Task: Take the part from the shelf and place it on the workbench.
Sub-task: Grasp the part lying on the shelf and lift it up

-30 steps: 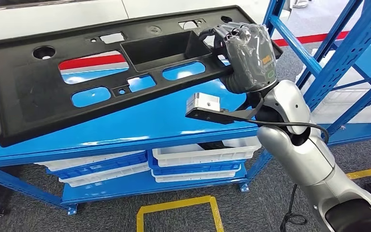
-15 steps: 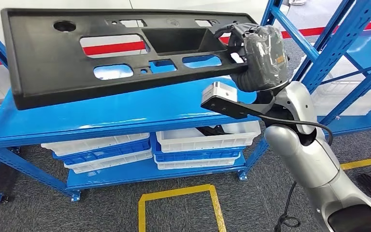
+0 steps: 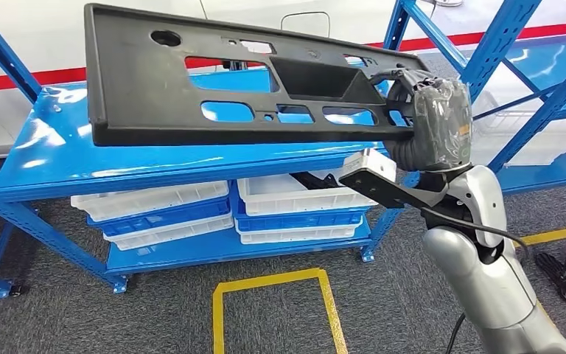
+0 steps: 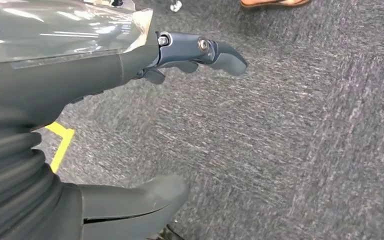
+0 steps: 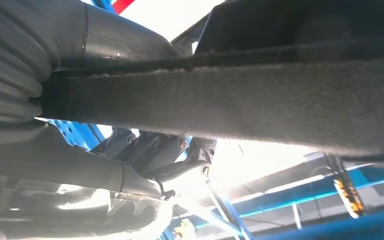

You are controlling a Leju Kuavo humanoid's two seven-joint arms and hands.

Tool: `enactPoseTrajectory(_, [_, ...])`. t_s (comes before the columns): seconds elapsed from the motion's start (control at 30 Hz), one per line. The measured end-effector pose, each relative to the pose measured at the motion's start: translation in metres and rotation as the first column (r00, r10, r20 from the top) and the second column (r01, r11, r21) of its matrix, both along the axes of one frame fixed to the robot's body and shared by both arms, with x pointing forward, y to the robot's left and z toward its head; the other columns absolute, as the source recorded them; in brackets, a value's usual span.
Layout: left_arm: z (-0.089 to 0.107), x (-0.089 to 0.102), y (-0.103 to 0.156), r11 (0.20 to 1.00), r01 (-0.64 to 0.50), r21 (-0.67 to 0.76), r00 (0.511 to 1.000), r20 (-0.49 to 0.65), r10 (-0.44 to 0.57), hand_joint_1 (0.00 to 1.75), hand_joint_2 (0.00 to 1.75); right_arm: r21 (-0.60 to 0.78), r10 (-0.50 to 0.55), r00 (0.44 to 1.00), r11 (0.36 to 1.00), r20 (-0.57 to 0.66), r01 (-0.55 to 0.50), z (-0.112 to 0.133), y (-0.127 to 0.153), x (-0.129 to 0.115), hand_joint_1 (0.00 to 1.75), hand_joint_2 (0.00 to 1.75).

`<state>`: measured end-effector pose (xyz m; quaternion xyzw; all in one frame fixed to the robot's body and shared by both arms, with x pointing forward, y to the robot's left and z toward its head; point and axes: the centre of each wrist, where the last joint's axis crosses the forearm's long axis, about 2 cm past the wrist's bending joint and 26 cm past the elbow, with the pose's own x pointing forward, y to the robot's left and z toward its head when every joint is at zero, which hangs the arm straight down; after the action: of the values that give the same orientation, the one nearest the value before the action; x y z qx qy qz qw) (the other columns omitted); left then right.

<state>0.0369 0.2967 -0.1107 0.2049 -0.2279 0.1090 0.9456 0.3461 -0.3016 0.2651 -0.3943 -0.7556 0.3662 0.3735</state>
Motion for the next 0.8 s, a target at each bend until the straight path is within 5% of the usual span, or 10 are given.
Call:
enactPoseTrajectory(0.43, [0.0,0.003,-0.007,0.999,-0.052,0.003,0.999,0.005,0.052,0.0,1.75,-0.01,-0.018,1.0,1.0,-0.013,0.018,-0.012,-0.004,-0.014,1.75,1.75])
enactPoseTrajectory(0.8, [0.001,0.006,-0.017,0.988,-0.153,0.028,0.988,0.038,0.152,0.0,1.75,0.015,0.025,0.999,1.0,-0.028,-0.024,-0.023,0.031,-0.035,1.75,1.75])
